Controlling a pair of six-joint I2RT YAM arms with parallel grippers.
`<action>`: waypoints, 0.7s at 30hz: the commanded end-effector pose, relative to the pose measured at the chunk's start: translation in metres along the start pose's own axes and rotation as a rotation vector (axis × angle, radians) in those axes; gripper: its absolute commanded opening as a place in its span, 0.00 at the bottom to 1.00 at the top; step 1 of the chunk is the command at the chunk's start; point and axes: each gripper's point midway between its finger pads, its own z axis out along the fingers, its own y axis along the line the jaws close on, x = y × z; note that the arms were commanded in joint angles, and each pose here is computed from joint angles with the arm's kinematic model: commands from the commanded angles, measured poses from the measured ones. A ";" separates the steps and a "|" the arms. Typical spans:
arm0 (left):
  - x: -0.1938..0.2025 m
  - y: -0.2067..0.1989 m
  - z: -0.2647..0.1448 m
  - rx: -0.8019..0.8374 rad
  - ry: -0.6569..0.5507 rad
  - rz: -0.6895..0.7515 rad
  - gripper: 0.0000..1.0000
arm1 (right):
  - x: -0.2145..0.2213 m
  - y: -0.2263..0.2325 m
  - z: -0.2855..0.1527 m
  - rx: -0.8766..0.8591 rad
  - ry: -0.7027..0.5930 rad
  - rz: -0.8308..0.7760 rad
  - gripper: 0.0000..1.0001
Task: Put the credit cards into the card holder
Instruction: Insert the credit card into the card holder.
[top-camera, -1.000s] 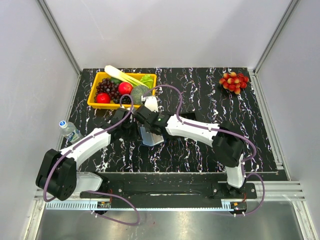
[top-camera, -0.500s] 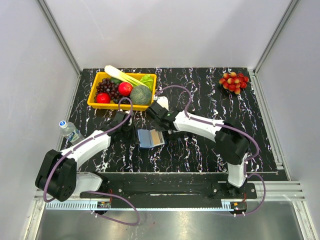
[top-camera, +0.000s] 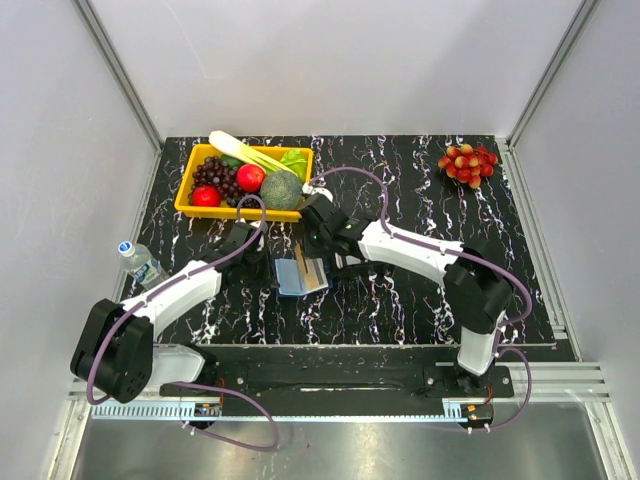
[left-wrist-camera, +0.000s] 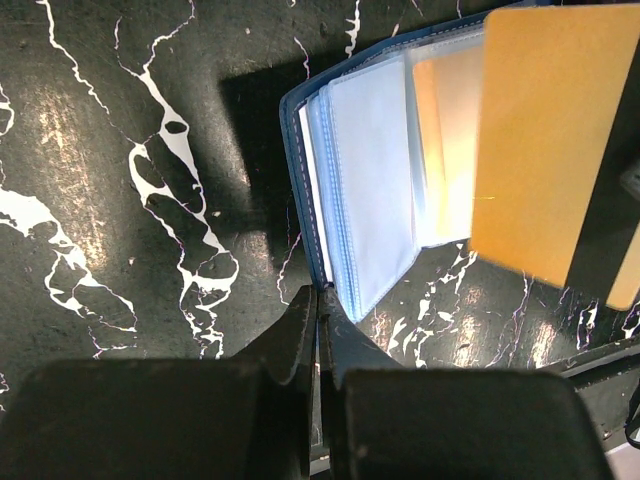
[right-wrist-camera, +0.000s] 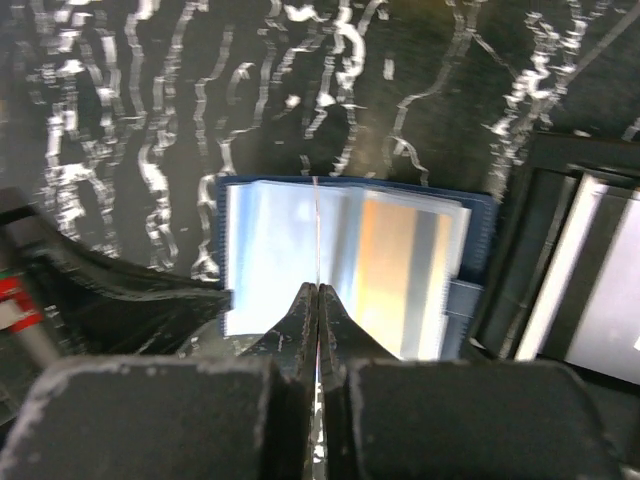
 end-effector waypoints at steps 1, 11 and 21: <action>-0.014 -0.004 -0.002 -0.001 -0.042 0.016 0.00 | -0.012 0.020 -0.010 -0.184 0.002 0.063 0.00; -0.010 0.004 0.008 -0.038 -0.021 0.003 0.00 | 0.021 -0.003 0.009 -0.319 0.119 0.238 0.00; 0.001 0.017 0.024 -0.088 0.015 -0.028 0.00 | 0.026 -0.002 0.018 -0.370 0.098 0.286 0.00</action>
